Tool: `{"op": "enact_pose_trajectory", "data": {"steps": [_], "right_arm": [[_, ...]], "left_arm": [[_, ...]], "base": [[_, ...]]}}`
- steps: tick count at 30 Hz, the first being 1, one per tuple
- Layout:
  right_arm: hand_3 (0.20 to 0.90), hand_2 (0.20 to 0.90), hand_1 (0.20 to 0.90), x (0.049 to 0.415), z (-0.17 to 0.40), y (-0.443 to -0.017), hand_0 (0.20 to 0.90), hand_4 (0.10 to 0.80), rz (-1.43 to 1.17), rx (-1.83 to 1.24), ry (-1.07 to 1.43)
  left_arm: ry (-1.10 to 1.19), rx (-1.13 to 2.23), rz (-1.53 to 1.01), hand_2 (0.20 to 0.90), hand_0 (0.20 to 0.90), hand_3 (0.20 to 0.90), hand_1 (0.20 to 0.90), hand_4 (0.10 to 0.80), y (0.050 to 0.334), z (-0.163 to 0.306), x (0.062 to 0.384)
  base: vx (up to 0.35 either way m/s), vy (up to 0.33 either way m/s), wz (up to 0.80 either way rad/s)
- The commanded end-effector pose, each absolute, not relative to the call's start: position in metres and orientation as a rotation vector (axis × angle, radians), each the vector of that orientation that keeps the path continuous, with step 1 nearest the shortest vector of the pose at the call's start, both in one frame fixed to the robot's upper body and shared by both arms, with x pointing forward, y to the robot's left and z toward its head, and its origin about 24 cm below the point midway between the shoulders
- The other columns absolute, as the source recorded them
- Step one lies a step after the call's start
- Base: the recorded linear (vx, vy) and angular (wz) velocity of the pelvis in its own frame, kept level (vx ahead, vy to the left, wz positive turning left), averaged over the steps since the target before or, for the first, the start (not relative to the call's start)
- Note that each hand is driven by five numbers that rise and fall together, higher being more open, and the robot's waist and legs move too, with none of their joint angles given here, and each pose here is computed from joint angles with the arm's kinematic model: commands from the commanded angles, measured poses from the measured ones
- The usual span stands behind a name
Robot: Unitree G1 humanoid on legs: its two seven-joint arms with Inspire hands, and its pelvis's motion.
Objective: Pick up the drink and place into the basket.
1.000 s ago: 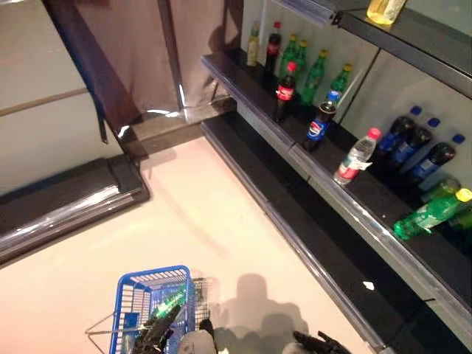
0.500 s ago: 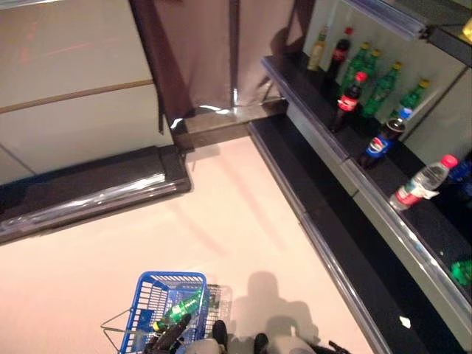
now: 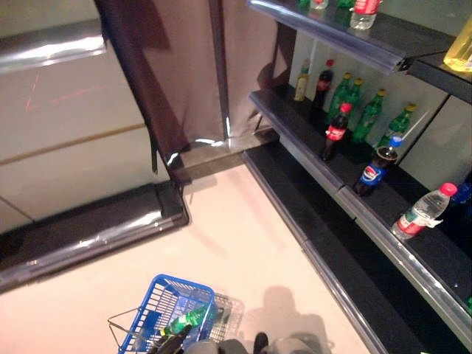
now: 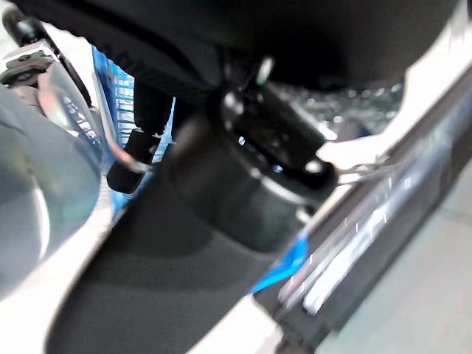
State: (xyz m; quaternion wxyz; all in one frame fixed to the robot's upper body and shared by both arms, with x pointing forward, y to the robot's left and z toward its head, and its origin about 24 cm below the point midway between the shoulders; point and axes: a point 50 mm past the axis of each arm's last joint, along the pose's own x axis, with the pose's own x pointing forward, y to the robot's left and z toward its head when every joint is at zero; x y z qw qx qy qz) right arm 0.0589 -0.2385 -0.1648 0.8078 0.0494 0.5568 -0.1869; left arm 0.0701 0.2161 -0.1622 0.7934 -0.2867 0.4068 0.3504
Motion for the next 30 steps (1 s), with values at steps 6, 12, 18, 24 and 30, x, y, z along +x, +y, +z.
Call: {"op": "enact_pose_trajectory", "data": {"steps": [6, 12, 18, 24, 30], "right_arm": [[0.900, 0.900, 0.900, 0.080, -0.159, -0.246, 0.900, 0.800, -0.355, 0.053, 1.135], [0.900, 0.900, 0.900, 0.064, -0.164, -0.237, 0.900, 0.800, -0.383, 0.098, 1.173], [0.900, 0.900, 0.900, 0.088, -0.159, -0.231, 0.900, 0.800, -0.294, 0.041, 1.096], [0.900, 0.900, 0.900, 0.089, -0.157, -0.234, 0.900, 0.800, -0.268, 0.003, 1.087], [0.900, 0.900, 0.900, 0.080, -0.160, -0.234, 0.900, 0.800, -0.206, -0.065, 1.153]], "left_arm": [[0.568, -0.580, 0.725, 0.300, 0.300, 0.200, 0.300, 0.100, 0.239, -0.137, 0.106], [0.575, -0.495, 0.681, 0.300, 0.300, 0.200, 0.300, 0.100, 0.251, -0.129, 0.127], [0.555, -0.451, 0.734, 0.300, 0.300, 0.200, 0.300, 0.100, 0.278, -0.124, 0.114], [0.573, -0.461, 0.704, 0.300, 0.300, 0.200, 0.300, 0.100, 0.264, -0.128, 0.112], [0.567, -0.540, 0.723, 0.300, 0.300, 0.200, 0.300, 0.100, 0.250, -0.132, 0.116]], "base": [[0.449, 0.392, -1.18], [0.290, 0.348, -0.81], [0.152, 0.116, -1.18], [0.101, -0.061, -0.61], [0.170, -0.192, -0.22]]}}
